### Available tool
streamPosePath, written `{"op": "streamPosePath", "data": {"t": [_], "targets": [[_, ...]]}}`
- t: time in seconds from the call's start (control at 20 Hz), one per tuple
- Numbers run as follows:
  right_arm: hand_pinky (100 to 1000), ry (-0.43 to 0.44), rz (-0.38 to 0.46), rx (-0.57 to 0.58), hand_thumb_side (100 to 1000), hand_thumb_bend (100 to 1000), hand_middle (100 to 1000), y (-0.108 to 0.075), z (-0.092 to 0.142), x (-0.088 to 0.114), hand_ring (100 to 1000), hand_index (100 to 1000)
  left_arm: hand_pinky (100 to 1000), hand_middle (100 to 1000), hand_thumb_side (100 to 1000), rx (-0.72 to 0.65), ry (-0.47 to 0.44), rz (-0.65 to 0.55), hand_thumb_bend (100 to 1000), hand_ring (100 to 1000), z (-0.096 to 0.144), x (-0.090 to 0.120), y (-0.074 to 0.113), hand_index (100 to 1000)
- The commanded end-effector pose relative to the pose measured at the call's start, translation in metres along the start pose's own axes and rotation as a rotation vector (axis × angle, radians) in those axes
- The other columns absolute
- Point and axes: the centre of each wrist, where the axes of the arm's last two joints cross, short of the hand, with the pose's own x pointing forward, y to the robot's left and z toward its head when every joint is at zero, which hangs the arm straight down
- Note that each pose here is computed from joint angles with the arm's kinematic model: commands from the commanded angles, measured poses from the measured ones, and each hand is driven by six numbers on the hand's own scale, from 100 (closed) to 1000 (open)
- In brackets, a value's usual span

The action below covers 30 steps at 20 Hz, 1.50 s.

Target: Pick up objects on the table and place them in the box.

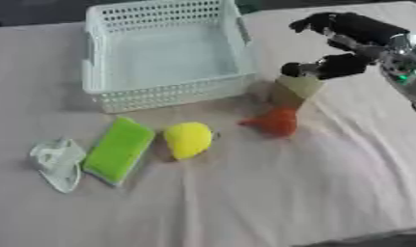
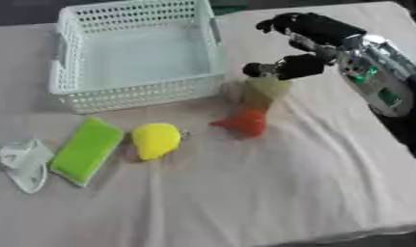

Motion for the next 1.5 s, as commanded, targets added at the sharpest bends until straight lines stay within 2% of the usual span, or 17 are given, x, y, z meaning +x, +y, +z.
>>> {"op": "streamPosePath", "data": {"t": [0.05,0.6,0.85,1.5], "targets": [[928,0.02,0.052,-0.027,1000,657,860,-0.005,-0.001,0.004,971,985,959,902,959,-0.011,-0.003,-0.017,136,964,-0.004,0.004,0.004,917],[931,0.094,0.05,-0.081,1000,584,863,0.003,-0.007,0.017,971,985,960,889,955,0.002,0.014,-0.023,134,955,-0.002,0.004,0.005,899],[927,0.12,0.029,-0.044,1000,581,864,0.014,-0.01,0.017,971,985,960,884,953,0.007,0.013,-0.02,133,950,-0.002,0.003,0.004,896],[928,0.143,0.04,0.012,1000,564,871,0.03,-0.013,0.013,971,989,961,879,950,0.012,0.005,-0.021,130,947,-0.004,0.003,0.004,893]]}}
